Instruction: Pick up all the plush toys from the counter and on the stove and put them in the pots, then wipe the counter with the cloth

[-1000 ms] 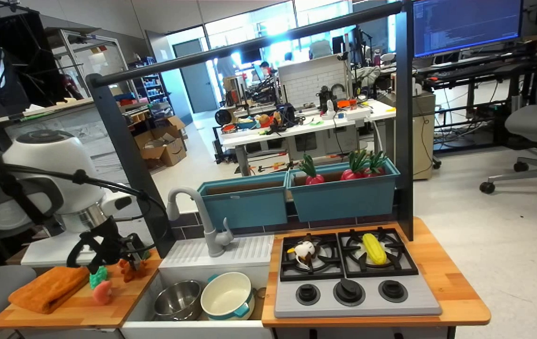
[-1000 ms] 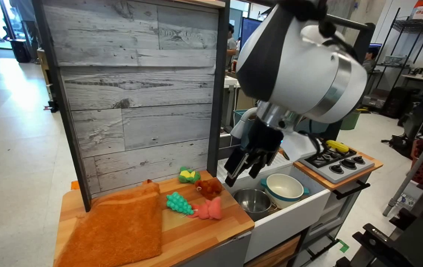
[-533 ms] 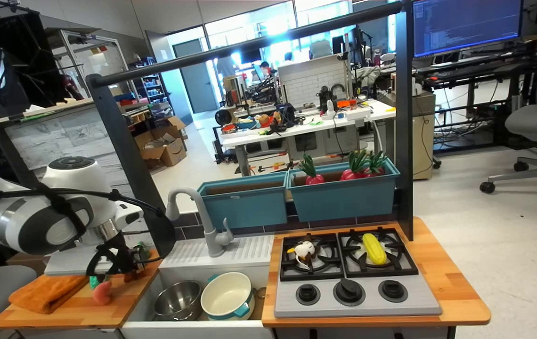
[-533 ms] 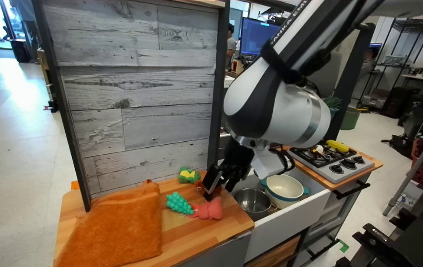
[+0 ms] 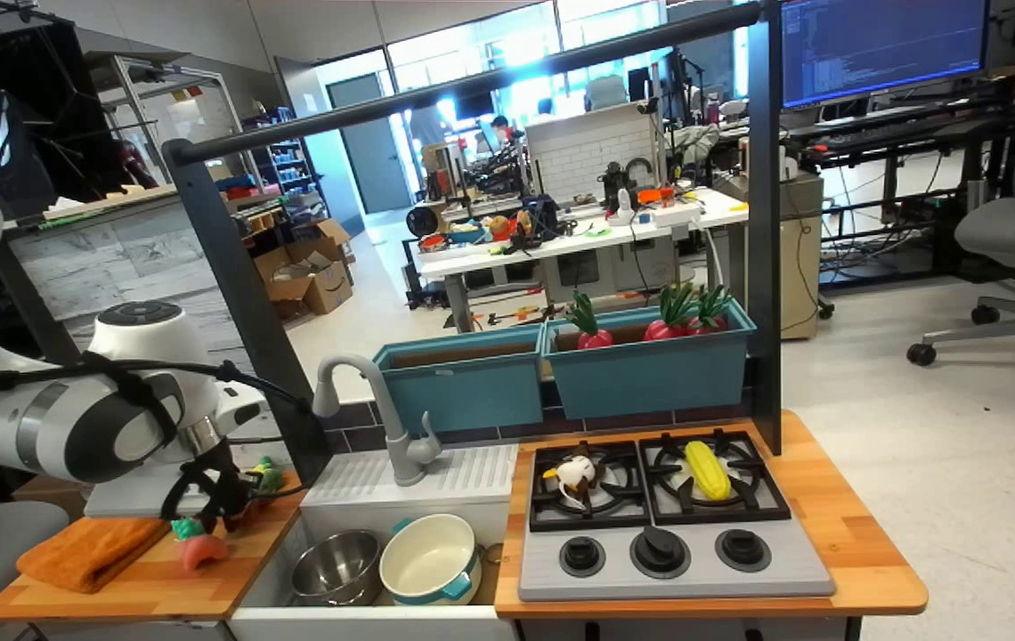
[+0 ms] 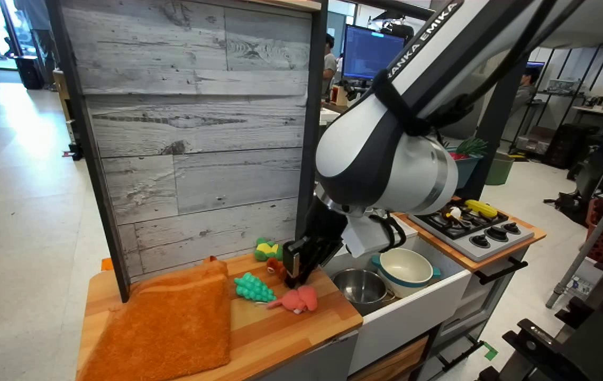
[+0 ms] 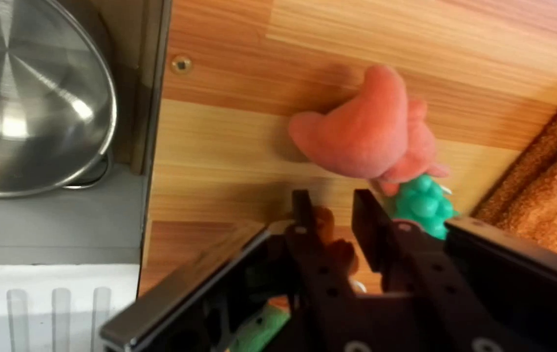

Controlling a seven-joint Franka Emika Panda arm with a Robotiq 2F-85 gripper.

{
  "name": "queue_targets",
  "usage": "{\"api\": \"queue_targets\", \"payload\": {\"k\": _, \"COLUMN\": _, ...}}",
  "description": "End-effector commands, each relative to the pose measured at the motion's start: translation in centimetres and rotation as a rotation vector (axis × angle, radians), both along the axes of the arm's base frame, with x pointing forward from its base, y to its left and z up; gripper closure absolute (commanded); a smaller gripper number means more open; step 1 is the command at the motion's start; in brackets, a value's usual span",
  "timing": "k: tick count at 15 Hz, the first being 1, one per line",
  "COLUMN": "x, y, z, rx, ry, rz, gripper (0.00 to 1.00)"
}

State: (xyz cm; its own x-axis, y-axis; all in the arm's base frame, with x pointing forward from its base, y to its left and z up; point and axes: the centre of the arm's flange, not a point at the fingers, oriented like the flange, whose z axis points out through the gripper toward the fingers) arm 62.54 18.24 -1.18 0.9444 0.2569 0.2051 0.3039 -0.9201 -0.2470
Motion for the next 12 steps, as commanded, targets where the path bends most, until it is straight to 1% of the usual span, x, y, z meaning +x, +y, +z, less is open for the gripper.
{"api": "queue_targets", "payload": {"k": 1, "x": 0.3, "y": 0.5, "z": 0.4, "rx": 0.004, "ry": 0.003, "rz": 0.013, "gripper": 1.00}}
{"api": "queue_targets", "payload": {"k": 3, "x": -0.6, "y": 1.0, "z": 1.4, "rx": -0.010, "ry": 0.002, "rz": 0.022, "gripper": 1.00}}
{"api": "queue_targets", "payload": {"k": 6, "x": -3.3, "y": 1.7, "z": 4.3, "rx": -0.070, "ry": 0.011, "rz": -0.021, "gripper": 0.99}}
{"api": "queue_targets", "payload": {"k": 9, "x": -5.7, "y": 1.8, "z": 8.2, "rx": -0.118, "ry": -0.055, "rz": -0.057, "gripper": 0.99}}
{"api": "queue_targets", "payload": {"k": 11, "x": -7.2, "y": 1.5, "z": 11.3, "rx": -0.155, "ry": -0.108, "rz": -0.111, "gripper": 0.99}}
{"api": "queue_targets", "payload": {"k": 12, "x": -7.7, "y": 0.8, "z": 12.7, "rx": -0.162, "ry": -0.112, "rz": -0.149, "gripper": 0.99}}
